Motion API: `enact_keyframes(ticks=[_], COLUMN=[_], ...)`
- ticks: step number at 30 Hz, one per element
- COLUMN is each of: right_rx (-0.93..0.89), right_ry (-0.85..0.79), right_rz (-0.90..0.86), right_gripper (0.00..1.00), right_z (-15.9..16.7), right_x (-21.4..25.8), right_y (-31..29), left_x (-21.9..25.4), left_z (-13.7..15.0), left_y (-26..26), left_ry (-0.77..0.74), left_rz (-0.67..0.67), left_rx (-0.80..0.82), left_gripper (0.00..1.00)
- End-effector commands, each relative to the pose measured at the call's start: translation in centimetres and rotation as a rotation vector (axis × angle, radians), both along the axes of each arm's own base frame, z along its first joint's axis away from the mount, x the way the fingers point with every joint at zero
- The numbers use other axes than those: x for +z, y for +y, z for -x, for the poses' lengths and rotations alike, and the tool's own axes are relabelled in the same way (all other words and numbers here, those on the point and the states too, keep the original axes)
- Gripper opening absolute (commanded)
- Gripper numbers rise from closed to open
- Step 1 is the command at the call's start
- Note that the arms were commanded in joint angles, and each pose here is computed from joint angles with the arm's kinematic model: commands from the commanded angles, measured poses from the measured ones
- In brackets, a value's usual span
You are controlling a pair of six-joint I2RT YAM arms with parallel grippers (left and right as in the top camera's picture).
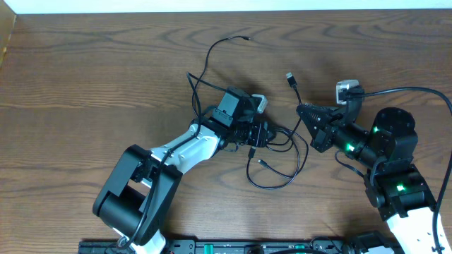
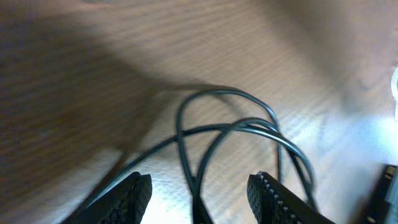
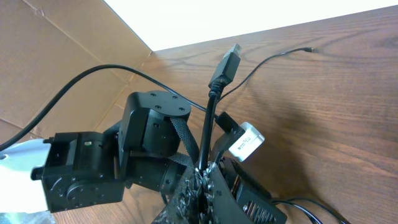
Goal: Untangle cables
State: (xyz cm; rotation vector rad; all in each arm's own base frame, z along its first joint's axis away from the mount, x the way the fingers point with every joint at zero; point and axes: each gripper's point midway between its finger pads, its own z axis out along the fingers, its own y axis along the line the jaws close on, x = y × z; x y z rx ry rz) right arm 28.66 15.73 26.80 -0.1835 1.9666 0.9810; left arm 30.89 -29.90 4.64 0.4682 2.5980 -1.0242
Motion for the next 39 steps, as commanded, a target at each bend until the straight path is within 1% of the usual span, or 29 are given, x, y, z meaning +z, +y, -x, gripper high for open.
enact_keyframes(ticks=[1, 4, 7, 9, 11, 13, 14, 20, 24, 28, 31, 36, 37, 38, 39], right_rx=[-0.007, -0.014, -0.014, -0.014, -0.014, -0.014, -0.015, -0.062, -0.155, -0.284, -0.351, -0.353, -0.350, -0.348, -0.343], right_ry=[-0.044, -0.044, -0.044, -0.044, -0.043, -0.044, -0.044, -0.006, 0.058, 0.152, 0.235, 0.295, 0.306, 0.315, 0.326], right_rz=[0.000, 0.002, 0.002, 0.002, 0.003, 0.002, 0.003, 0.028, 0.082, 0.172, 0.238, 0.268, 0.272, 0.276, 0.277], right_gripper=[0.01, 0.01, 0.01, 0.01, 0.01, 0.01, 0.01, 0.01, 0.01, 0.01, 0.01, 0.02, 0.09, 0.26, 0.40], right_z=[-0.1, -0.1, -0.1, -0.1, -0.1, -0.2, -0.2, -0.4, -0.9, -0.9, -0.3, 0.3, 0.3, 0.4, 0.4], right_x=[1.5, 1.5, 1.5, 1.5, 1.5, 1.5, 1.5, 0.5, -1.4, -4.1, -6.2, -7.6, -7.9, -8.1, -8.4], right_y=[-0.3, -0.4, -0.4, -0.4, -0.4, -0.4, -0.4, -1.1, -2.6, -5.0, -6.5, -6.7, -6.7, -6.7, -6.6], left_x=[0.4, 0.5, 0.3, 0.1, 0.0, 0.0, 0.0, 0.5, 1.5, 3.4, 5.5, 8.6, 9.2, 9.9, 10.5], left_z=[1.5, 2.0, 2.3, 2.5, 2.7, 2.8, 2.9, 2.0, 0.9, -0.3, -1.6, -2.8, -2.9, -2.8, -2.7], left_y=[-0.8, -1.0, -0.8, -0.7, -0.7, -0.7, -0.7, -1.0, -1.0, -0.3, 0.9, 2.4, 2.5, 2.5, 2.4], left_ry=[0.090, 0.151, 0.187, 0.198, 0.206, 0.209, 0.209, 0.172, 0.126, 0.094, 0.051, -0.005, -0.016, -0.028, -0.037], left_rz=[0.071, 0.089, 0.082, 0.073, 0.067, 0.065, 0.065, 0.090, 0.122, 0.166, 0.196, 0.241, 0.250, 0.262, 0.271], left_rx=[-0.029, -0.004, 0.015, 0.015, 0.014, 0.012, 0.012, 0.014, 0.025, 0.050, 0.091, 0.137, 0.136, 0.130, 0.125], left_gripper=[0.55, 0.54, 0.49, 0.42, 0.32, 0.14, 0.08, 0.07, 0.07, 0.08, 0.08, 0.08, 0.08, 0.08, 0.08])
